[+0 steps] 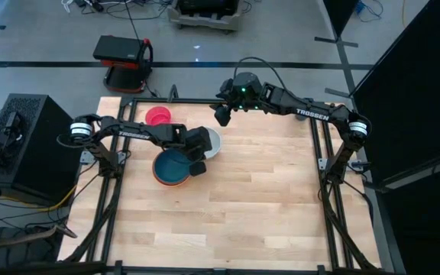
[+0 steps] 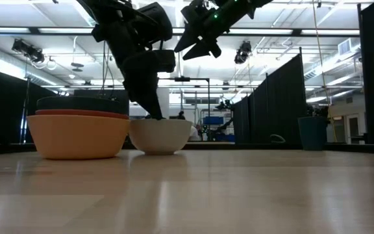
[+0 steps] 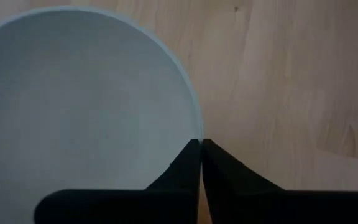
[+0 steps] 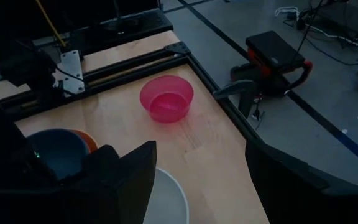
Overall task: Nest bowls inside each other
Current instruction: Stack the white bowl on the dark blue bowl
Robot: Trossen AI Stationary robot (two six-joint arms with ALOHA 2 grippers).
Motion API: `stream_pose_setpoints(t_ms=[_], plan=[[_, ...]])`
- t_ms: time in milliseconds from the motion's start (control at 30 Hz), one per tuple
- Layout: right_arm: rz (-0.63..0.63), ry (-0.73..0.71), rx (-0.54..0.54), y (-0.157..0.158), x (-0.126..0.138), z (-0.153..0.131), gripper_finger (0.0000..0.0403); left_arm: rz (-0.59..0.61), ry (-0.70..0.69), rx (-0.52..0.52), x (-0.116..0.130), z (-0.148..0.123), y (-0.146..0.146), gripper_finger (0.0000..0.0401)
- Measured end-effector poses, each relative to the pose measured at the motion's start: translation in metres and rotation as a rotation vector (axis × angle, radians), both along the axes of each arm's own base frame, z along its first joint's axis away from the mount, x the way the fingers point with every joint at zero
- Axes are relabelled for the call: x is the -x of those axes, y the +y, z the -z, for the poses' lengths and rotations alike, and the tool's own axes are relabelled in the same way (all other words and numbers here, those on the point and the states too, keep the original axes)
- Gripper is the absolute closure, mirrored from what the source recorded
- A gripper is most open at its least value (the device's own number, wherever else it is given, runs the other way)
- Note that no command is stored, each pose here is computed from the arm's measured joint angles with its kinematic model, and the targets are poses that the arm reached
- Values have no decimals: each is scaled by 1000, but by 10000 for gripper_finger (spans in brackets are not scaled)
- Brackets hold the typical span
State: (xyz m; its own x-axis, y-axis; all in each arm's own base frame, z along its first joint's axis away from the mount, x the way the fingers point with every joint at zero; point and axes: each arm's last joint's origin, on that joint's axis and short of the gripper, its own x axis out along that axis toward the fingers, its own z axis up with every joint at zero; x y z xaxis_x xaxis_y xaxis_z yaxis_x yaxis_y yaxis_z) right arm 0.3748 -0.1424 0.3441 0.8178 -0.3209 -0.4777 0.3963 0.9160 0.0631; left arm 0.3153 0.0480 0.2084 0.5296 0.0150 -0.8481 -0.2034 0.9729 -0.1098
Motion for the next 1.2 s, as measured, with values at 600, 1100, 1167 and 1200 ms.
stream_pose_setpoints(t_ms=[600, 1100, 1167, 1200], plan=[[-12, -2, -6, 0, 0, 0, 169, -3, -11, 38, -1, 0, -1, 298], [-9, -1, -7, -1, 1, 0, 169, -28, 54, 39, -5, 16, 0, 286], [-9, -1, -7, -1, 1, 0, 169, -30, 64, 40, -6, 19, 1, 290], [-8, -1, -7, -1, 1, 0, 169, -31, 69, 40, -6, 20, 1, 291]])
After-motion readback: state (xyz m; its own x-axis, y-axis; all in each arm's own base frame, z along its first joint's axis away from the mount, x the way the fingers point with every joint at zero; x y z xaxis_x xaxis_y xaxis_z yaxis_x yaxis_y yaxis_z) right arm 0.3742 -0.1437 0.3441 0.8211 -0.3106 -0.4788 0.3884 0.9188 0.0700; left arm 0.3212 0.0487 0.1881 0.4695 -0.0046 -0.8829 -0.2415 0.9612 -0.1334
